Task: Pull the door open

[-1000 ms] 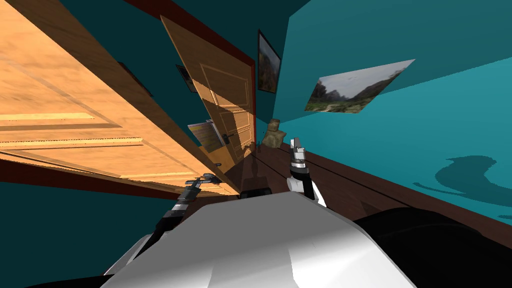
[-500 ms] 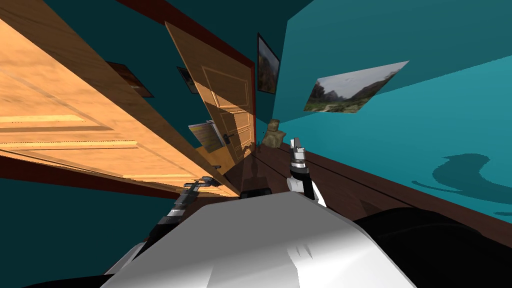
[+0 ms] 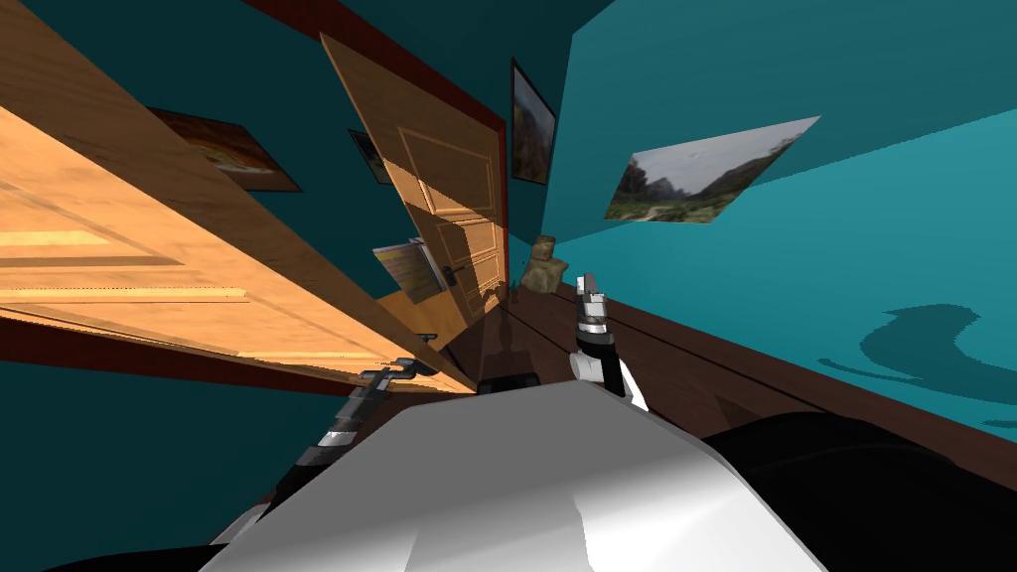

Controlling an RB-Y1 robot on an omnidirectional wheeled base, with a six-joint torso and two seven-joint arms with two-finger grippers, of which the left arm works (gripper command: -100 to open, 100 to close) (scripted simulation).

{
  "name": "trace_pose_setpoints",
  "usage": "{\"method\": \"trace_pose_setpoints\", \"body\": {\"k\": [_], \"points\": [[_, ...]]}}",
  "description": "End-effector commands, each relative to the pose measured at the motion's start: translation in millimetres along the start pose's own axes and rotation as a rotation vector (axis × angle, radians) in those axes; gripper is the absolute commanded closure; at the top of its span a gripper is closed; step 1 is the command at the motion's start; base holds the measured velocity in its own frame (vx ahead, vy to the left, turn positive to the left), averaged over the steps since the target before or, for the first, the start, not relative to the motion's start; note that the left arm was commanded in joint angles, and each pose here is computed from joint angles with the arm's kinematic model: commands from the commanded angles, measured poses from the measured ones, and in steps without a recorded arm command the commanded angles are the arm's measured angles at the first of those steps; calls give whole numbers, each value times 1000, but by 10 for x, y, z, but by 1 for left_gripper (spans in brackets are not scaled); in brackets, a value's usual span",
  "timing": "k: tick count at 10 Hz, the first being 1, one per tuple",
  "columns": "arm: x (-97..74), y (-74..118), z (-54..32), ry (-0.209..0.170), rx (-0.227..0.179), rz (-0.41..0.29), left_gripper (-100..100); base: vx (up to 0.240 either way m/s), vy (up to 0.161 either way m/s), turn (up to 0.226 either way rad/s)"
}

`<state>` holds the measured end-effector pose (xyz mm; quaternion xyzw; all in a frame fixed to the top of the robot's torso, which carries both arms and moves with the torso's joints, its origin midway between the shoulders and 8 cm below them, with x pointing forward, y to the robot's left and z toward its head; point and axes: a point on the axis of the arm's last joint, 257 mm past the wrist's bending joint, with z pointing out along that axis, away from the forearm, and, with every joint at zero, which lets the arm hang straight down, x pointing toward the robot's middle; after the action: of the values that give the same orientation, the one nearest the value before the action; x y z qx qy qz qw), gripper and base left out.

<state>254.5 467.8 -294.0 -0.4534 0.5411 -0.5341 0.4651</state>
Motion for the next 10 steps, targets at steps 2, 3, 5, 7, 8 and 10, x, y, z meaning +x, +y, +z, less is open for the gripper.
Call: {"method": "trace_pose_setpoints", "body": {"k": [2,3,5,7,8,10], "points": [[81,52,-200,34,-9,-4,100,-2,14,-6],[101,60,-285,48,-11,-4,100,-5,24,0],[143,32,-372,70,0,-5,100,-11,16,5],[167,28,-456,86,0,-6,100,-11,26,-6],[182,38,-538,97,-6,-7,100,-12,23,-4],[215,16,-619,115,0,-9,100,-20,28,4]]}}
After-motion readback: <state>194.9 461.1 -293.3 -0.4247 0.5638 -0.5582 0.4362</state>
